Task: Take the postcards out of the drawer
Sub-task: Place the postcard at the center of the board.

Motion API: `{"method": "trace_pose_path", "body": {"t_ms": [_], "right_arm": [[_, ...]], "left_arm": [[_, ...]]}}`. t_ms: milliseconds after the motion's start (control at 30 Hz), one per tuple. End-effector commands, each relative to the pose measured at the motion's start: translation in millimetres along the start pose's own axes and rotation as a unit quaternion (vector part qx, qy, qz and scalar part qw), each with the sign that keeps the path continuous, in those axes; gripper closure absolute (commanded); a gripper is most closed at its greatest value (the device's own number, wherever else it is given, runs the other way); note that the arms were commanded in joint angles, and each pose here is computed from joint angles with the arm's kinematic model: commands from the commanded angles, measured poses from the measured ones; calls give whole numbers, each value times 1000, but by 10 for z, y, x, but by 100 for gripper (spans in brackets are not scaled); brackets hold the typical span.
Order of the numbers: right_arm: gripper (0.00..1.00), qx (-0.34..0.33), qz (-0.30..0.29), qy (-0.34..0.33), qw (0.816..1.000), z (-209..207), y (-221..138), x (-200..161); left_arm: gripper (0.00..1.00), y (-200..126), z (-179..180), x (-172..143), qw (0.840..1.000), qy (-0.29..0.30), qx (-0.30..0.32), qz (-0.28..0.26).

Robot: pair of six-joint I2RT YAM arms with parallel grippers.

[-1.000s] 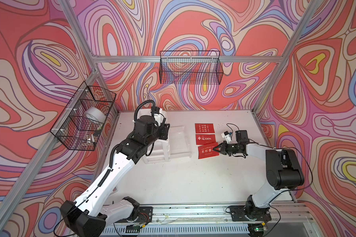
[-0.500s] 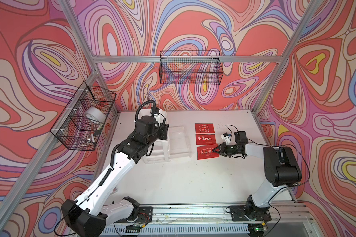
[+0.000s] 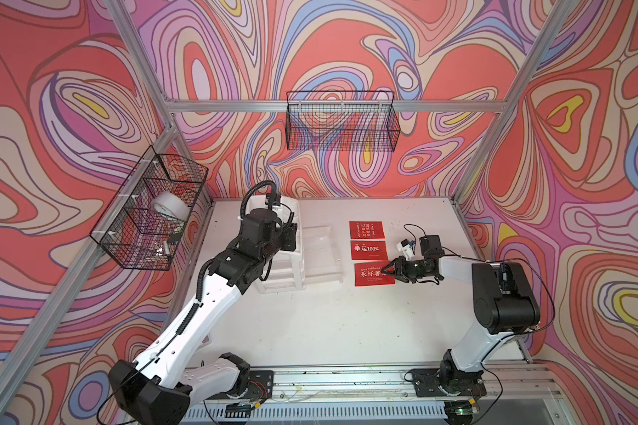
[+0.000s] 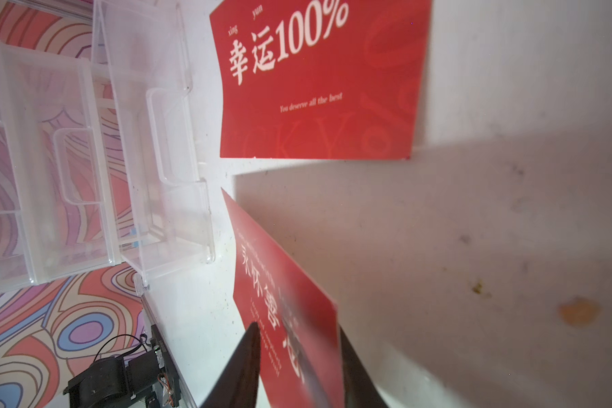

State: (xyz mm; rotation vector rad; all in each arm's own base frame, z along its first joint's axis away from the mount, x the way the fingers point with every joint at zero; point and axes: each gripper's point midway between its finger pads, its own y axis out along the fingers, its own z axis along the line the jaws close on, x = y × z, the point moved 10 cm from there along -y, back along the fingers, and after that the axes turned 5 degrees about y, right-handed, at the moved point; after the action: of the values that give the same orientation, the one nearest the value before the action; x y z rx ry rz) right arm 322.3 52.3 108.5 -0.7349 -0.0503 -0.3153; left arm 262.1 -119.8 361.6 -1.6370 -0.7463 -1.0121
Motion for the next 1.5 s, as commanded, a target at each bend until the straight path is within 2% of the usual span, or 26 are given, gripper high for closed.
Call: {"method": "trace_pose_path", "body": {"t_ms": [0, 467, 933, 1467], "right_arm": [[66, -25, -11, -9, 1000, -4, -27, 60], [61, -71, -46, -14, 996, 4, -126, 60], [56, -98, -49, -22, 994, 30, -89, 34], [53, -141, -65, -32, 987, 92, -145, 39]], "left_arm": [[57, -71, 58, -19, 1000, 0, 13, 0], [56, -167, 261, -10, 999, -18, 47, 16], [55, -384, 776, 52, 986, -46, 153, 40], [55, -230, 958, -77, 982, -71, 156, 79]]}}
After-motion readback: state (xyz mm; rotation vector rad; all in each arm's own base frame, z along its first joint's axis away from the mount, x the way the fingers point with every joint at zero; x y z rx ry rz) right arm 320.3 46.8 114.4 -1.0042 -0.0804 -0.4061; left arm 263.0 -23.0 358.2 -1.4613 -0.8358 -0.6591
